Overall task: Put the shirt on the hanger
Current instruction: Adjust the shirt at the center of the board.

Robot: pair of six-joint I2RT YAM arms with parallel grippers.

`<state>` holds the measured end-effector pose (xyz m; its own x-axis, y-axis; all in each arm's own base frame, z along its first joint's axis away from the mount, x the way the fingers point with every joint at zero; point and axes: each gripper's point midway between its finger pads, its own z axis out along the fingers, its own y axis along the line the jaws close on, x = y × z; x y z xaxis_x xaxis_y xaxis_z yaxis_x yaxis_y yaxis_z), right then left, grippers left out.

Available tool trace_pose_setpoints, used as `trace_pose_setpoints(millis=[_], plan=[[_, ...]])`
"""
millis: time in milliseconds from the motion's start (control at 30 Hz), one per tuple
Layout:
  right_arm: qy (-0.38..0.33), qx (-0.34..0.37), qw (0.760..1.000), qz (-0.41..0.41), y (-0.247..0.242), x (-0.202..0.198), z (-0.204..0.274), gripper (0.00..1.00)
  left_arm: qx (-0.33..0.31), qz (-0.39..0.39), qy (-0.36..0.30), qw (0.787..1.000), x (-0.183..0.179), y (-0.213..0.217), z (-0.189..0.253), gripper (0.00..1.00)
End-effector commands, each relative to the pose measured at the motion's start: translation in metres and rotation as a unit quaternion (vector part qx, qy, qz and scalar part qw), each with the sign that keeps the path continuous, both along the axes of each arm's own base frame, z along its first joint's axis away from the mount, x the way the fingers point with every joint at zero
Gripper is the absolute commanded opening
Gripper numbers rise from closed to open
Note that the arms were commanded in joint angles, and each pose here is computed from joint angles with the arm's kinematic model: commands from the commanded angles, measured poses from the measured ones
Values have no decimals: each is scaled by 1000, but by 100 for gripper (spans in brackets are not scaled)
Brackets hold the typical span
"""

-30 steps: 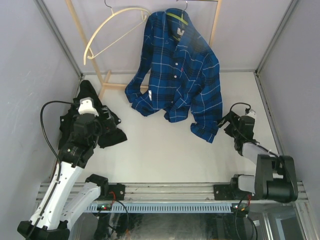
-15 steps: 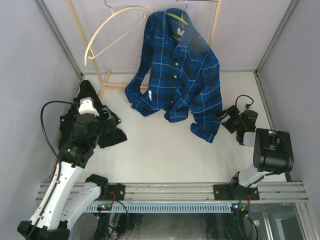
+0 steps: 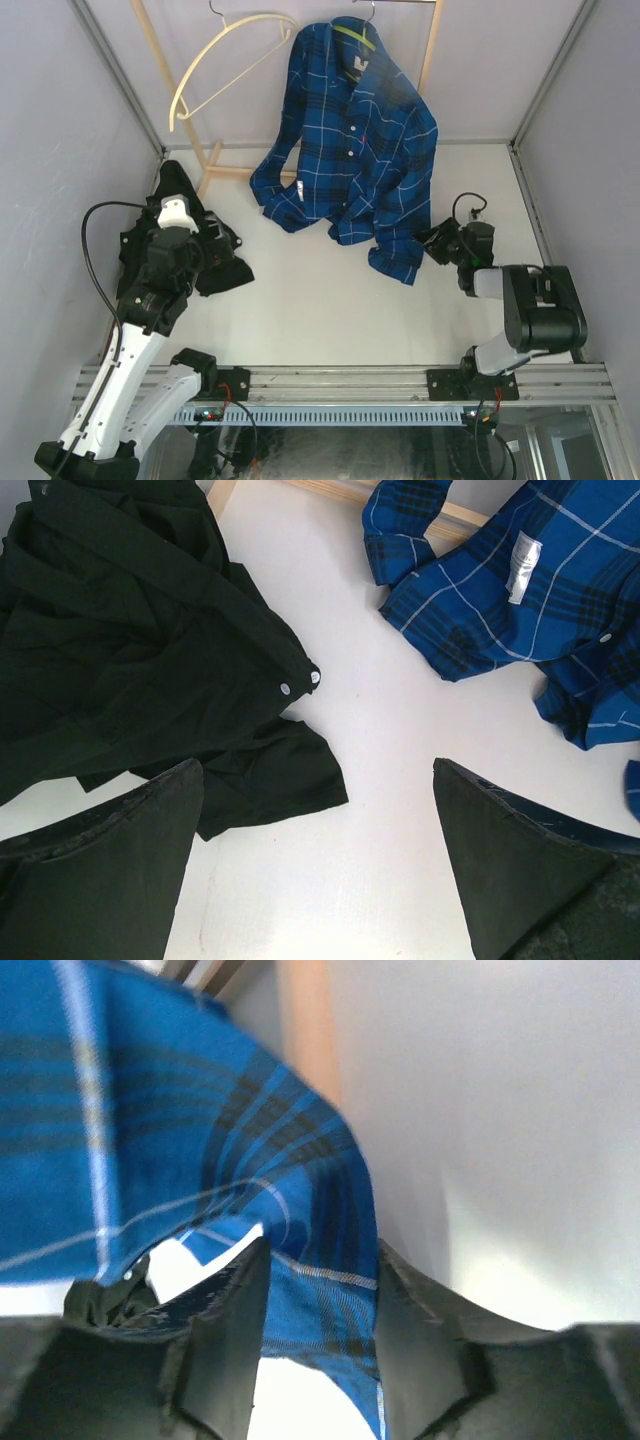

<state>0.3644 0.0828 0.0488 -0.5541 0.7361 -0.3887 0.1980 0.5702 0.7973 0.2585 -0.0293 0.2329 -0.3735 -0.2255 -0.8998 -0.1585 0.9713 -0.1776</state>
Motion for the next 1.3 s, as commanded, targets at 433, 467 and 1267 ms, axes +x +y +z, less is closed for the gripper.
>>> trace_pose_setpoints(millis=[433,467,1267], plan=[[-229,-140,960,83,140,-37,125,0,5,3,-9,1000,2,3,1,100],[-238,-144,957,85,152,-36,134,0,7,6,-9,1000,2,4,2,100],[-261,-244,919,167,350,123,143,6,-2,17,-27,1000,-7,10,6,100]])
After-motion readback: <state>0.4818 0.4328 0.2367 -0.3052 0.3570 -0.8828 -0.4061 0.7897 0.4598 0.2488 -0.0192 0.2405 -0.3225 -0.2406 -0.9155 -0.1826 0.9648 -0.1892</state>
